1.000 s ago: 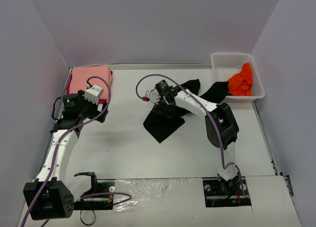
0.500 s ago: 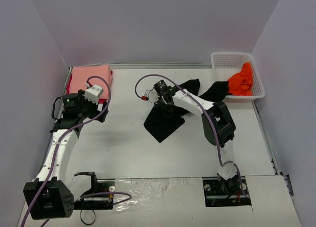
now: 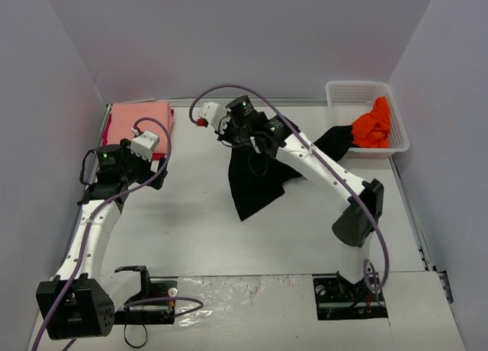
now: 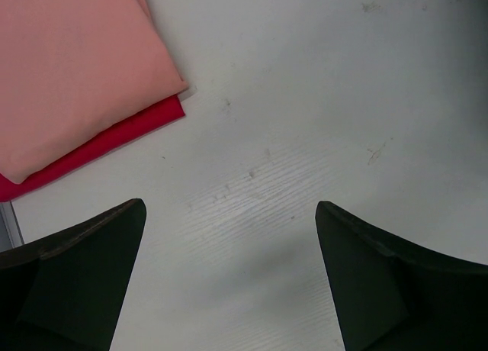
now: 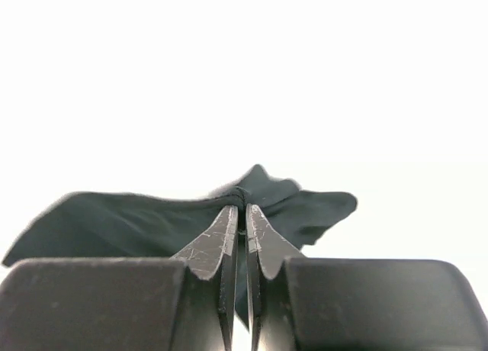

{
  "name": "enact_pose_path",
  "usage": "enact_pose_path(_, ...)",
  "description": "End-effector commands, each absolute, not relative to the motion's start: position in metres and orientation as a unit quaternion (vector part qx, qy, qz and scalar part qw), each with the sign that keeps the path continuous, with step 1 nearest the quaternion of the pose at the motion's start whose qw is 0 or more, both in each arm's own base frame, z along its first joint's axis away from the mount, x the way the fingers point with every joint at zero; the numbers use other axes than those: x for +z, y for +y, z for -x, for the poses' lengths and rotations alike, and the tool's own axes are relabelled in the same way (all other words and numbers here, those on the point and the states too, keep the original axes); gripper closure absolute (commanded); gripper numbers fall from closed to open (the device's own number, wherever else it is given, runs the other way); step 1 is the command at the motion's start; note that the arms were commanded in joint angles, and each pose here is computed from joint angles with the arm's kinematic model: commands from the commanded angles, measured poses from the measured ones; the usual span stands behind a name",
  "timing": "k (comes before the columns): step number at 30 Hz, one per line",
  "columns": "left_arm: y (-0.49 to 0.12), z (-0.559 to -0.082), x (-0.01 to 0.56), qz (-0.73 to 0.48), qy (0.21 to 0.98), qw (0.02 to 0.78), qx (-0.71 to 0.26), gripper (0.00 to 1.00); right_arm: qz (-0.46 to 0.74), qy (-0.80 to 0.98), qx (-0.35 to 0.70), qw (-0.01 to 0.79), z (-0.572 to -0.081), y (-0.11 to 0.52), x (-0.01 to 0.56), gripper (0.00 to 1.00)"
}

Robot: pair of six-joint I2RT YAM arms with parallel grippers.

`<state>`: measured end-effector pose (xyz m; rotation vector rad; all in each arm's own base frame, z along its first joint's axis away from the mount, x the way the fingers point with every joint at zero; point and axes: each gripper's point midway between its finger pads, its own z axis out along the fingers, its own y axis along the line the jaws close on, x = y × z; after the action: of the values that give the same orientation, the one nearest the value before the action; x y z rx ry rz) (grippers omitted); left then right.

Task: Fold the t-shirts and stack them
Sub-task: Flatten out the tshirt

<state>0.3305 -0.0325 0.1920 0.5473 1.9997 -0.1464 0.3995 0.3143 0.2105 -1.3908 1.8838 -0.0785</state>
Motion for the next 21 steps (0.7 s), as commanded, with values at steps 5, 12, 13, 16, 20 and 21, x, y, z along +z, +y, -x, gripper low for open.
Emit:
enact_pose_path(5, -0.027, -0.336, 0.211, -0.228, 0.818, 0.525, -0.045, 0.07, 0.509, 0.65, 0.073, 0.56, -0.318, 0.334, 0.412, 1.0)
enact_pose_path(12, -0.028, -0.334, 0.214, -0.231, 0.816, 0.527, -0.047, 0.07, 0.382, 0.68, -0.036, 0.625, -0.389, 0.246, 0.456, 1.0)
enact_pose_path(13, -0.028, -0.334, 0.216, -0.231, 0.816, 0.528, -0.047, 0.07, 0.367, 0.684, -0.043, 0.629, -0.399, 0.235, 0.456, 1.0)
enact_pose_path(16, -0.029, -0.332, 0.218, -0.232, 0.814, 0.531, -0.048, 0.07, 0.327, 0.698, -0.077, 0.632, -0.431, 0.205, 0.454, 1.0)
enact_pose_path(20, -0.032, -0.329, 0.221, -0.238, 0.809, 0.535, -0.053, 0.13, 0.319, 0.701, -0.075, 0.634, -0.443, 0.207, 0.453, 1.0)
enact_pose_path(21, -0.033, -0.329, 0.221, -0.24, 0.809, 0.535, -0.056, 0.13, 0.317, 0.705, -0.082, 0.63, -0.447, 0.207, 0.449, 1.0)
